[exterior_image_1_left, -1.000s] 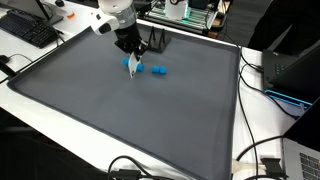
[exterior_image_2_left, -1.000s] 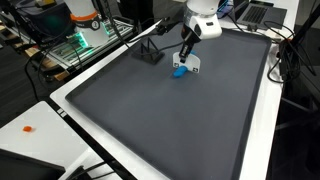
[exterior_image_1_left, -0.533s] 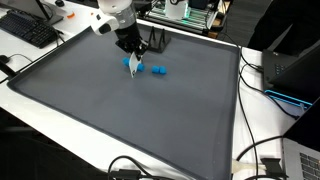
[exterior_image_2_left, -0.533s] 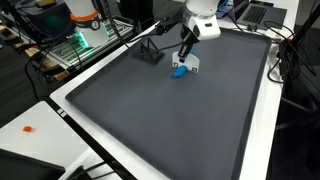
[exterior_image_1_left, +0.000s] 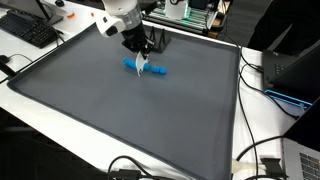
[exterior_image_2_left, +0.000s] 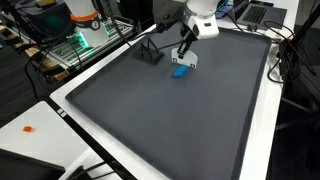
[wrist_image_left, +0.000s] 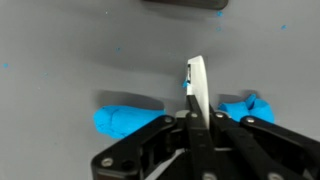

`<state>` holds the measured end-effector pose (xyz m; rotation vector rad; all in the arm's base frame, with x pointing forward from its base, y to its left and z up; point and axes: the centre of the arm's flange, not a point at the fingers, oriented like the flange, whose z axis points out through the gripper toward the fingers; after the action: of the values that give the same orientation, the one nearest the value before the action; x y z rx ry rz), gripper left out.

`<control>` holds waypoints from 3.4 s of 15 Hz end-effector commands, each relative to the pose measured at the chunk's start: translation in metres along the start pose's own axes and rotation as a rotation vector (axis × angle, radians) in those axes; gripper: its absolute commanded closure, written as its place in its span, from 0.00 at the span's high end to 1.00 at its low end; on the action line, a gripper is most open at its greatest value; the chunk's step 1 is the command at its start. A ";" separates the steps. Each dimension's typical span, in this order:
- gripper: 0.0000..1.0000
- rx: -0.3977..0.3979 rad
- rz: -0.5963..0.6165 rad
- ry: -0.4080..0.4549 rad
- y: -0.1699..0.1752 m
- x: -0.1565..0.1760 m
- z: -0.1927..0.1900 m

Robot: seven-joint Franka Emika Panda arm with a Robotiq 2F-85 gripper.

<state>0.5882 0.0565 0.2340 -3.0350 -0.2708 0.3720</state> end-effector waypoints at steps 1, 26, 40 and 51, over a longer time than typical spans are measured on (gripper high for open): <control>0.01 0.003 -0.004 -0.013 -0.007 -0.009 -0.004; 0.01 -0.121 0.009 0.063 0.033 -0.001 -0.009; 0.01 -0.089 0.064 0.024 0.020 -0.008 0.026; 0.01 -0.052 0.140 -0.079 -0.007 -0.010 0.013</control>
<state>0.5800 0.0509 0.2337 -3.1259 -0.1130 0.4224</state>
